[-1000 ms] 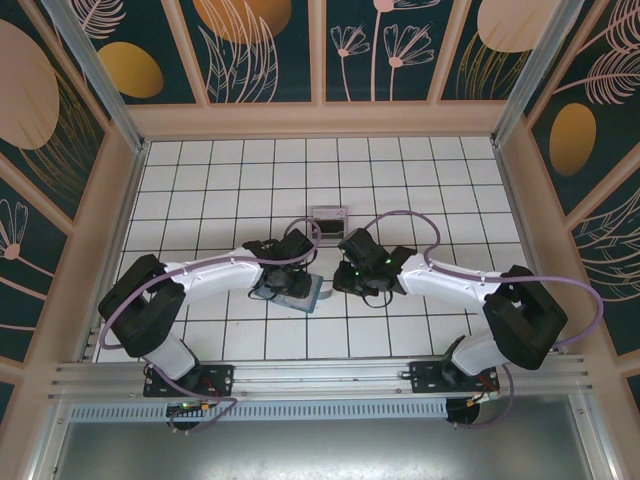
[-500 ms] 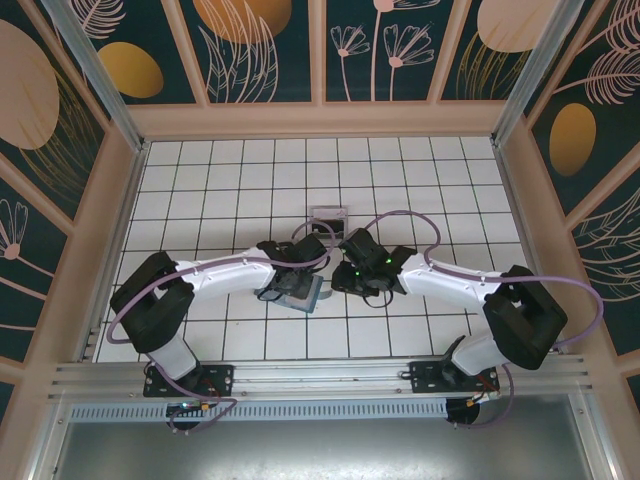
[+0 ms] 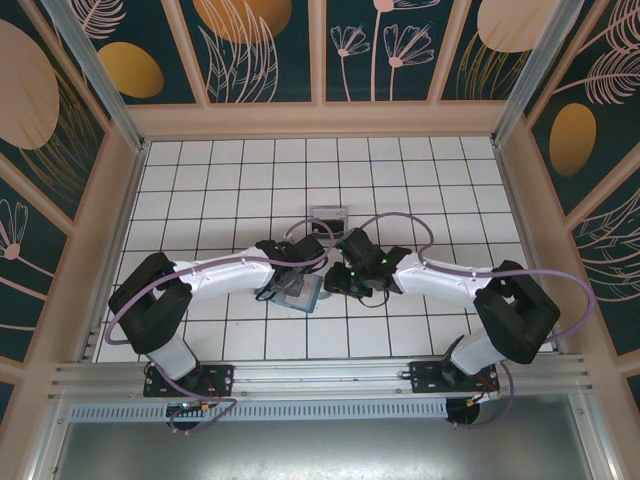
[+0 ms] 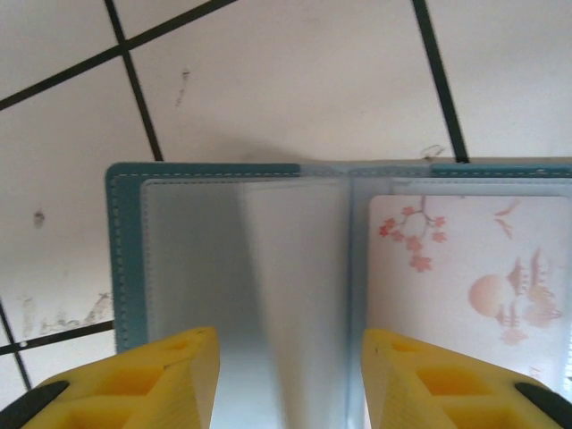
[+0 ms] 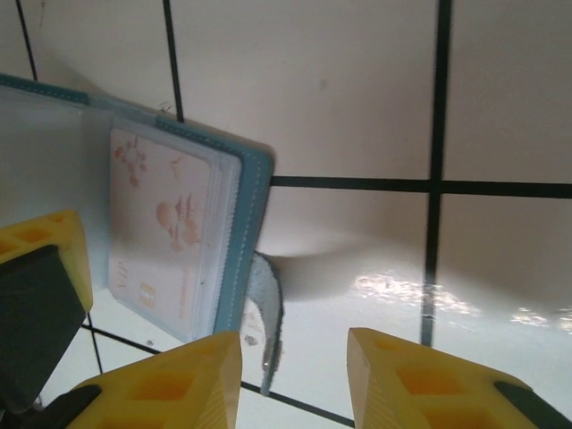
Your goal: Take the credit cards out of the card holder
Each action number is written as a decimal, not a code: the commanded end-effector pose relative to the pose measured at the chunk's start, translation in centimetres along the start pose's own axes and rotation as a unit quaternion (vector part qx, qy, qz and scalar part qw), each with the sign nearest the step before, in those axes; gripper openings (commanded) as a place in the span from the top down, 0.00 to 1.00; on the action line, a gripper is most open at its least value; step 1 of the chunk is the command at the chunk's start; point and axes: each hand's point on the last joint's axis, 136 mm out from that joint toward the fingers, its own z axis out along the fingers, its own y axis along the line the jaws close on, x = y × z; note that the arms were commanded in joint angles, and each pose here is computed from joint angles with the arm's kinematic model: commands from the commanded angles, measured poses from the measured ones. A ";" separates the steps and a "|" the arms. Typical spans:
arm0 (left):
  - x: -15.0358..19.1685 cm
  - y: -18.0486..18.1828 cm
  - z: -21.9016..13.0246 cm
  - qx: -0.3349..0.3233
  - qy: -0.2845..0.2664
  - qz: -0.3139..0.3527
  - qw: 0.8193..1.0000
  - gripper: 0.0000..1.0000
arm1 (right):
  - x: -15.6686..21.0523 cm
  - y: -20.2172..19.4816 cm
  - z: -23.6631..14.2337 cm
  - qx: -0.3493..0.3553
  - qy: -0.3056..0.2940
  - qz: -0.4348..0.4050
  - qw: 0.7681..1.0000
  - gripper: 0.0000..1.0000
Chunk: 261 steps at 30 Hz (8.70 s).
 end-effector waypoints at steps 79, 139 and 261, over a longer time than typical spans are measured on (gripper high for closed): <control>-2.6 -4.4 -2.2 0.284 -0.028 -0.173 0.943 0.68 | -3.7 1.3 2.5 0.044 0.020 -0.043 0.998 0.69; -2.3 -2.2 -0.8 0.314 -0.029 -0.236 0.919 0.76 | -2.9 0.6 4.0 0.055 0.040 -0.045 0.997 0.79; -0.1 -3.1 1.1 0.438 0.012 -0.285 0.852 0.91 | -1.9 -2.9 5.6 0.159 0.051 -0.045 0.985 0.58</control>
